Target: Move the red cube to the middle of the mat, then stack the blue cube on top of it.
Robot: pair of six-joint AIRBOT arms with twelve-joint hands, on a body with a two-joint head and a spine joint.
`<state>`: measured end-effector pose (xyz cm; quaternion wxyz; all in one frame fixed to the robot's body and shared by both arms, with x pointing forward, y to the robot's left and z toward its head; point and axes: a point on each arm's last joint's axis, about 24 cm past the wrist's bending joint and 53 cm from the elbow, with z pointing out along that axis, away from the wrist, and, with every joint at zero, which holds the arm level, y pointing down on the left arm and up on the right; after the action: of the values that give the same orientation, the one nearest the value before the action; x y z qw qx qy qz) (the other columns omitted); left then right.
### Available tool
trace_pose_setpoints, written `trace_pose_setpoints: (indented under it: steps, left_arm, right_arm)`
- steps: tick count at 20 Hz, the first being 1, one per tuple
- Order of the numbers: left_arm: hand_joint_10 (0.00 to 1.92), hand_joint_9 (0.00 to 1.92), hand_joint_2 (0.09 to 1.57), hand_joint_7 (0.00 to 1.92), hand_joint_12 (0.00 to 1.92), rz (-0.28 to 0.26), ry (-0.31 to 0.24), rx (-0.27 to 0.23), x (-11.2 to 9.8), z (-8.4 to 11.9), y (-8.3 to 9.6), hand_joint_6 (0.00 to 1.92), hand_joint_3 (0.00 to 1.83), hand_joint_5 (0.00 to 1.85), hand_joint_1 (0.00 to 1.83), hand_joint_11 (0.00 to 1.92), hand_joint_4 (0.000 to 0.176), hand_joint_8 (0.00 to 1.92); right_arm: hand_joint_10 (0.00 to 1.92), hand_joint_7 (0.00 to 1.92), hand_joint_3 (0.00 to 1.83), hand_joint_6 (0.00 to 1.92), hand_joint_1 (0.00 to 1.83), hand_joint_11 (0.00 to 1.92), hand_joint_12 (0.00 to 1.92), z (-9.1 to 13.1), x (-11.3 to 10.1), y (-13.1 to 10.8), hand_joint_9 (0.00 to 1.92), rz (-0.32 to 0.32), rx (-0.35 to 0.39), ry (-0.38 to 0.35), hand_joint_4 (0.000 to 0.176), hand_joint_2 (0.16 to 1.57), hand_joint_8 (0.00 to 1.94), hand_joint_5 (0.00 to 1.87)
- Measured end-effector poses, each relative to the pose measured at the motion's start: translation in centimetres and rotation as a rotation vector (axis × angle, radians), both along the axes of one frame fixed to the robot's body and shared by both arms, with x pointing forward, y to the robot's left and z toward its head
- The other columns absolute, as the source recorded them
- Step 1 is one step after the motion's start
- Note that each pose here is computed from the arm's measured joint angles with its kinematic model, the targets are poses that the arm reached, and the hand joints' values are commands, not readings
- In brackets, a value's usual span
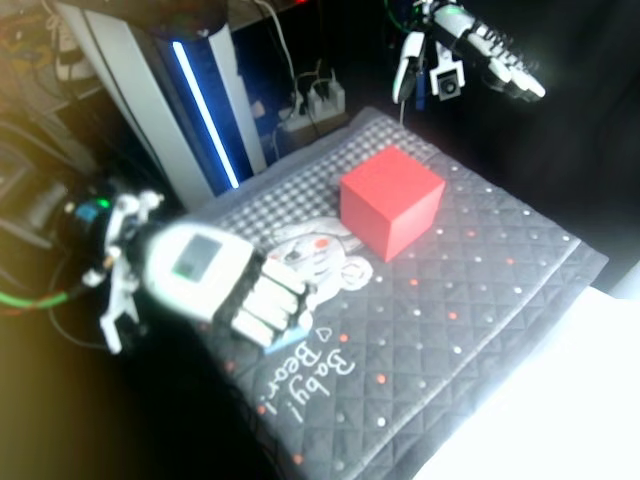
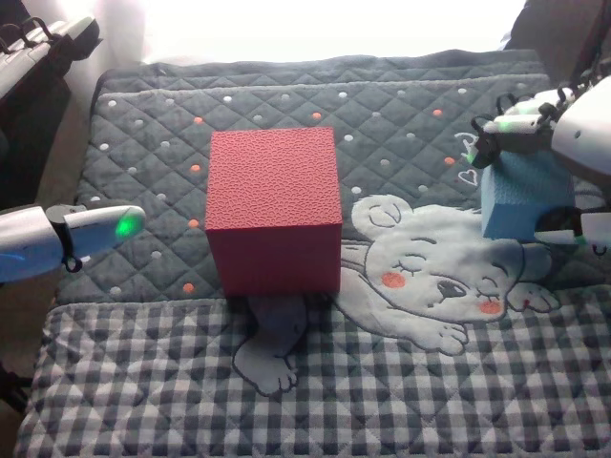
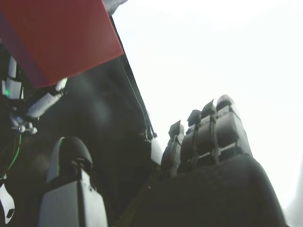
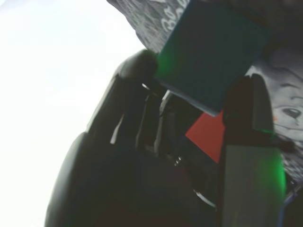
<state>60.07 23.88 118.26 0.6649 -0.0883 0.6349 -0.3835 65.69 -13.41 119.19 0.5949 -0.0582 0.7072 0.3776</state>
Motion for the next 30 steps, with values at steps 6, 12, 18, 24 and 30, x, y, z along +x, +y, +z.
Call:
trace_pose_setpoints:
  steps: [6,12,18,24,30]
  left_arm:
    - [0.0,0.0,0.93,0.0,0.0,0.019,0.008,0.004,-0.1,-0.4,0.7,0.0,0.0,0.01,0.7,0.0,0.07,0.0]
    - [0.0,0.0,0.96,0.0,0.0,0.042,0.008,-0.004,0.1,-0.4,1.2,0.0,0.01,0.0,0.74,0.0,0.076,0.0]
    - [0.0,0.0,0.97,0.0,0.02,0.069,0.008,-0.004,0.3,-0.5,2.1,0.0,0.01,0.0,0.63,0.02,0.093,0.0]
    - [0.0,0.0,0.97,0.0,0.03,0.079,-0.002,-0.01,0.4,-0.3,2.4,0.0,0.0,0.02,0.68,0.01,0.127,0.0]
    - [0.0,0.0,0.98,0.0,0.14,0.101,0.007,-0.014,0.5,-0.8,3.0,0.0,0.0,0.0,0.64,0.0,0.152,0.0]
  right_arm:
    - [1.82,0.75,0.06,1.55,1.14,0.83,1.9,6.1,-0.7,2.7,0.84,0.13,0.032,-0.118,0.0,1.27,1.55,0.57]
    - [1.91,0.68,0.59,1.53,1.14,0.8,1.92,12.6,-1.5,5.4,0.79,0.199,0.085,-0.286,0.0,1.03,1.74,0.68]
    - [1.8,0.75,0.07,1.54,1.14,0.73,1.92,12.2,-2.7,10.8,0.78,0.334,0.104,-0.279,0.002,1.24,1.4,0.68]
    - [1.63,0.7,0.03,1.44,1.16,0.59,1.82,11.2,-3.4,14.7,0.66,0.409,0.09,-0.274,0.0,1.24,1.42,0.75]
    - [1.6,0.85,0.0,1.31,1.19,0.62,1.87,12.0,-3.4,16.4,0.77,0.436,0.121,-0.288,0.0,1.23,1.39,0.71]
